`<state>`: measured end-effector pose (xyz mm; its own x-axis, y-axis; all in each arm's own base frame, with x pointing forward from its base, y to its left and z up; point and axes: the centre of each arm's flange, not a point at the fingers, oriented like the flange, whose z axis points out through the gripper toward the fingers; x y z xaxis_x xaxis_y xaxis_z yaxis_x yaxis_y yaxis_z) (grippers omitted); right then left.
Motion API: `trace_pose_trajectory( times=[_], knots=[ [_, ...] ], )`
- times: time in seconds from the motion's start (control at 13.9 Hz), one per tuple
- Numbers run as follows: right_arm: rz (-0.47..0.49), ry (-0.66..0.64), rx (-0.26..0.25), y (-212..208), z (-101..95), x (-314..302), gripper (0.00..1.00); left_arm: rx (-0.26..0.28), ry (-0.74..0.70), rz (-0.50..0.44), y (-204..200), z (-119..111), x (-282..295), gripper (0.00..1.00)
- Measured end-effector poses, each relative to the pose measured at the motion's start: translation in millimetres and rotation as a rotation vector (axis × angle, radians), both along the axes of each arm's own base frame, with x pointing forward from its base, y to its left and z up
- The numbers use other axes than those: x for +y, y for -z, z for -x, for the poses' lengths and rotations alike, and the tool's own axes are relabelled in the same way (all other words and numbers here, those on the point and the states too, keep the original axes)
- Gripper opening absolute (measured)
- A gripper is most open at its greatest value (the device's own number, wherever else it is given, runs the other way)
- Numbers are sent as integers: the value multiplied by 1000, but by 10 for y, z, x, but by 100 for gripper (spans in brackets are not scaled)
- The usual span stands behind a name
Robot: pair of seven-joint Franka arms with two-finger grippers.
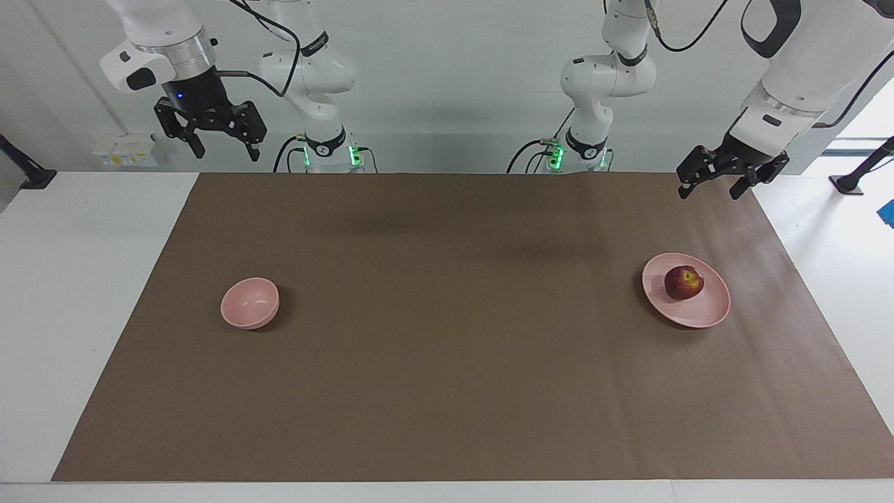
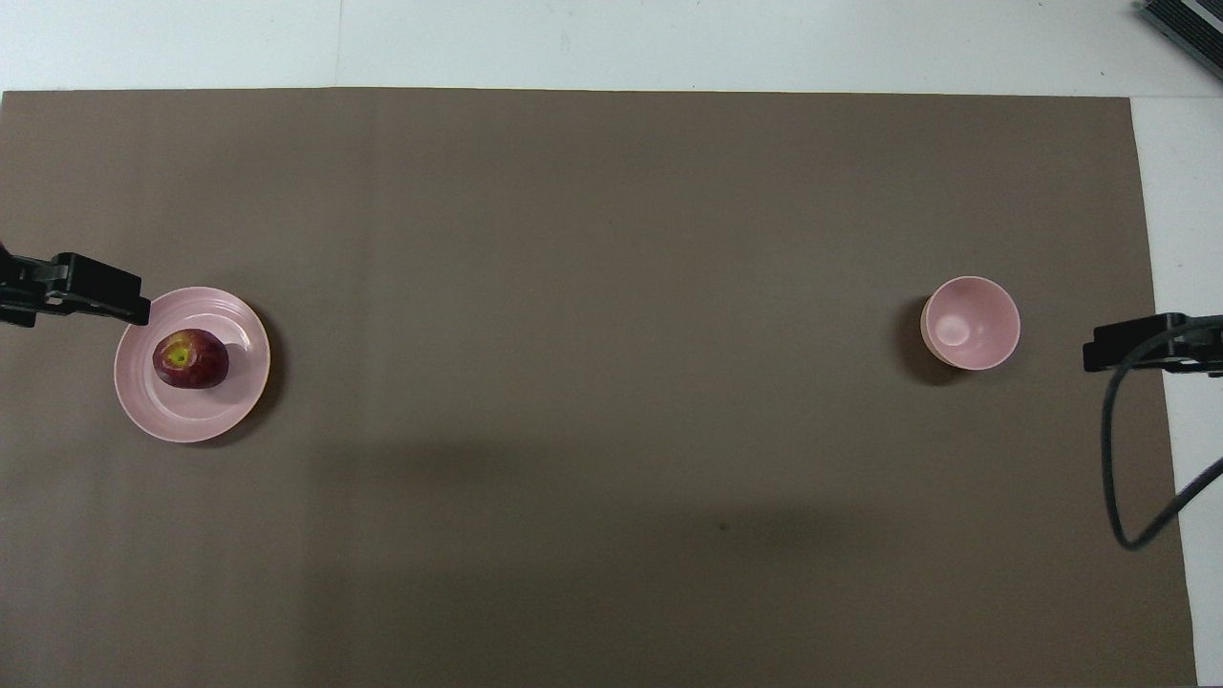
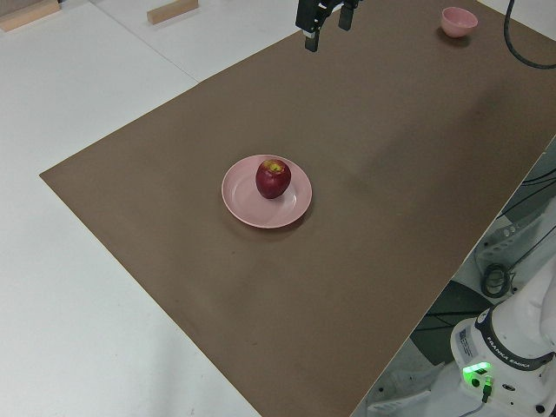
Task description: Move apple from plate to bowl
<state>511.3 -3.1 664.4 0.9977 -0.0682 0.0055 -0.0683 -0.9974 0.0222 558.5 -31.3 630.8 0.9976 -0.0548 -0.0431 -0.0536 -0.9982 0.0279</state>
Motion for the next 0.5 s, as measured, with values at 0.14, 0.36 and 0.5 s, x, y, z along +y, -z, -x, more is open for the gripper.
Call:
trace_pose_trajectory(
  times=[0.14,0.36,0.5],
  knots=[
    [0,1,0,0,0,-3,100,-2,1,0,-11,6,-2,100],
    [0,1,0,0,0,-6,100,-5,2,2,-25,13,-11,100],
    [0,2,0,0,0,-12,100,-5,3,10,-26,14,-21,100]
  ],
)
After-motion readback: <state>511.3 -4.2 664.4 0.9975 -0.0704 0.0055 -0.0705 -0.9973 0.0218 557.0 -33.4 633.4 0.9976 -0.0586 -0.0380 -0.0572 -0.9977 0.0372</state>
